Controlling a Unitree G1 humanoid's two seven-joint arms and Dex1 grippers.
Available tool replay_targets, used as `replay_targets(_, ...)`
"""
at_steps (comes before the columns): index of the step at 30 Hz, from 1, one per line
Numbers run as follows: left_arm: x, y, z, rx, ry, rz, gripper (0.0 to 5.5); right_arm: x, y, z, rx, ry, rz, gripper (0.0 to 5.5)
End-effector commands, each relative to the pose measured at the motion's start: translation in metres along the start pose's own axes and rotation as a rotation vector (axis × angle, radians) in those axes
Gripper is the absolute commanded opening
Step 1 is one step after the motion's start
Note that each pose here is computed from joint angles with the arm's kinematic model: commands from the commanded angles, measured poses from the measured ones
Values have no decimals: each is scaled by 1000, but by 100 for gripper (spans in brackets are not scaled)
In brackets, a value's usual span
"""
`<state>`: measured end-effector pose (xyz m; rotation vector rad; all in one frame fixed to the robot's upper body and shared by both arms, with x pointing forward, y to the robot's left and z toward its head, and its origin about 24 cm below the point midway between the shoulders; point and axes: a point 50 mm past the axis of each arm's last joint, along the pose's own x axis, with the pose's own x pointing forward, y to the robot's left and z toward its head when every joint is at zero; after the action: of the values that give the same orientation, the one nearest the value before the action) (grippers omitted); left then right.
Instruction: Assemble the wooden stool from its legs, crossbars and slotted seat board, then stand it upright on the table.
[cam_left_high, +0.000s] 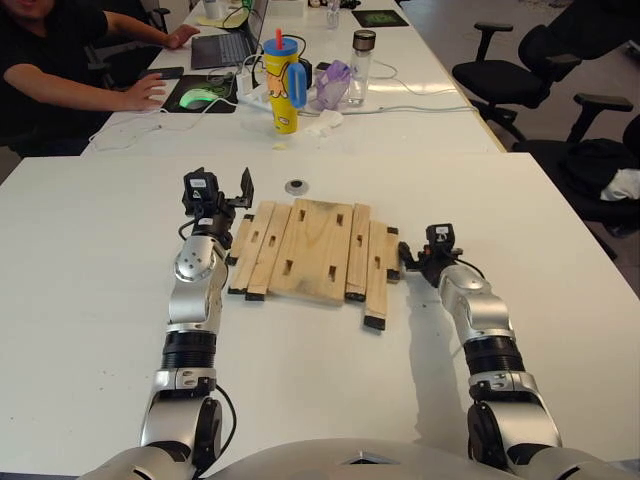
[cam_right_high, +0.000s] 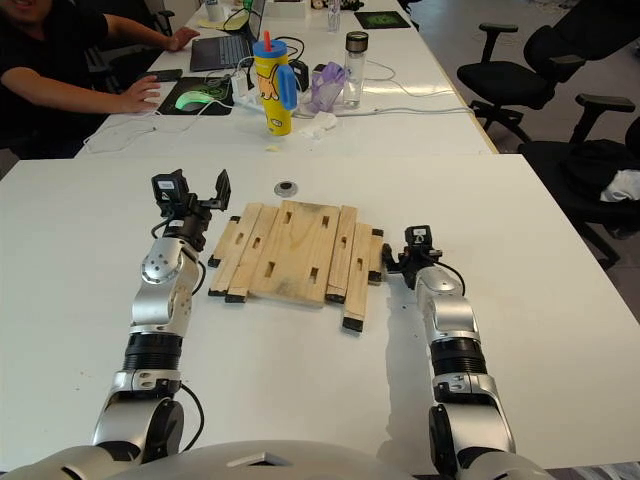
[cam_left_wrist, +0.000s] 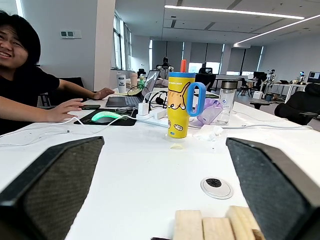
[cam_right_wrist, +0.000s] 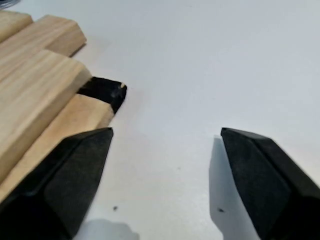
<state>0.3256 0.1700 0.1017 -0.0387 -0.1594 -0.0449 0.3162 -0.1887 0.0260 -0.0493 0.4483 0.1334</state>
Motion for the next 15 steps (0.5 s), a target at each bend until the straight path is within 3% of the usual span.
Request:
replay_targets(1,5,-2,4,4,-6,-16,453,3,4,-11,-9,59,16,401)
replay_targets(8,4,-2,2,-1,-4,-5,453,-6,6,8,101,-39,64,401)
replay_targets(15,3,0,2,-4,-3,7,453,-22,18,-1,60,33,127,401)
